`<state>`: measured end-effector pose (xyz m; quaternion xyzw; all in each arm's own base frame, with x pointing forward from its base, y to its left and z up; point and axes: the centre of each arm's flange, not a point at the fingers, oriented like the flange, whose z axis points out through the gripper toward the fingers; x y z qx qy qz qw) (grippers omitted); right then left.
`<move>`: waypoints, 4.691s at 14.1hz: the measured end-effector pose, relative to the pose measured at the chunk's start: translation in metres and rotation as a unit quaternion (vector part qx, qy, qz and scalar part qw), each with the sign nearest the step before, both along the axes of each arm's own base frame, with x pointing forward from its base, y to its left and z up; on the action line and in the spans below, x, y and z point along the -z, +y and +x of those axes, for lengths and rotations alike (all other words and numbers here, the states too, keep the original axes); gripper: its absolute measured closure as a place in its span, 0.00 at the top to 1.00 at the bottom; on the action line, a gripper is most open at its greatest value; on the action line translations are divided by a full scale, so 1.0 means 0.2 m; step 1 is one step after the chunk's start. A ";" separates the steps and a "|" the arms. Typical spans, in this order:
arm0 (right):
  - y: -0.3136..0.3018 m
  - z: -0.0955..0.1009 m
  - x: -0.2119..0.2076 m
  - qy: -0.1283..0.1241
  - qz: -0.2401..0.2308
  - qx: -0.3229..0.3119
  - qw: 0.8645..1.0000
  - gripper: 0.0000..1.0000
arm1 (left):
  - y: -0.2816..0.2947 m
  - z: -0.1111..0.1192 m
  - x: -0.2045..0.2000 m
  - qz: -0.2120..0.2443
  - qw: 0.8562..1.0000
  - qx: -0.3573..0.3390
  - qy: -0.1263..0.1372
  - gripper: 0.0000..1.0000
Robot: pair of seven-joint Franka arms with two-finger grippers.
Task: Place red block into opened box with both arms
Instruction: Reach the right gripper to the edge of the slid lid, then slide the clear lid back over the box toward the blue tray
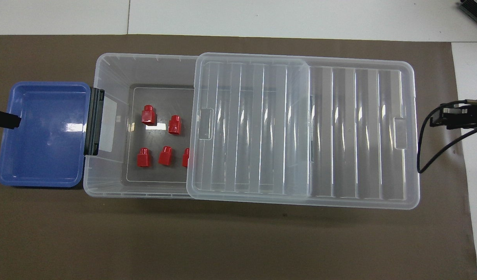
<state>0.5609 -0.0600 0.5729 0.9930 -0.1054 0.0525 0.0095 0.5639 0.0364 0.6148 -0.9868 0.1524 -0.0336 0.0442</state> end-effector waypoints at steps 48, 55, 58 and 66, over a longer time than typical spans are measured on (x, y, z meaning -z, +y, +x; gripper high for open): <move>0.92 0.21 0.51 -0.020 -0.011 -0.254 0.967 0.01 | -0.15 0.00 -0.05 -0.017 0.999 0.019 -0.024 1.00; 1.09 0.17 0.50 -0.021 -0.001 -0.274 0.962 0.01 | -0.17 0.00 -0.05 -0.017 0.999 0.020 -0.024 1.00; 1.11 0.16 0.50 -0.021 0.000 -0.277 0.961 0.01 | -0.19 0.00 -0.05 -0.017 0.999 0.022 -0.024 1.00; 1.13 0.16 0.48 -0.026 0.003 -0.267 0.963 0.01 | -0.29 0.01 -0.06 -0.027 0.999 0.003 -0.033 1.00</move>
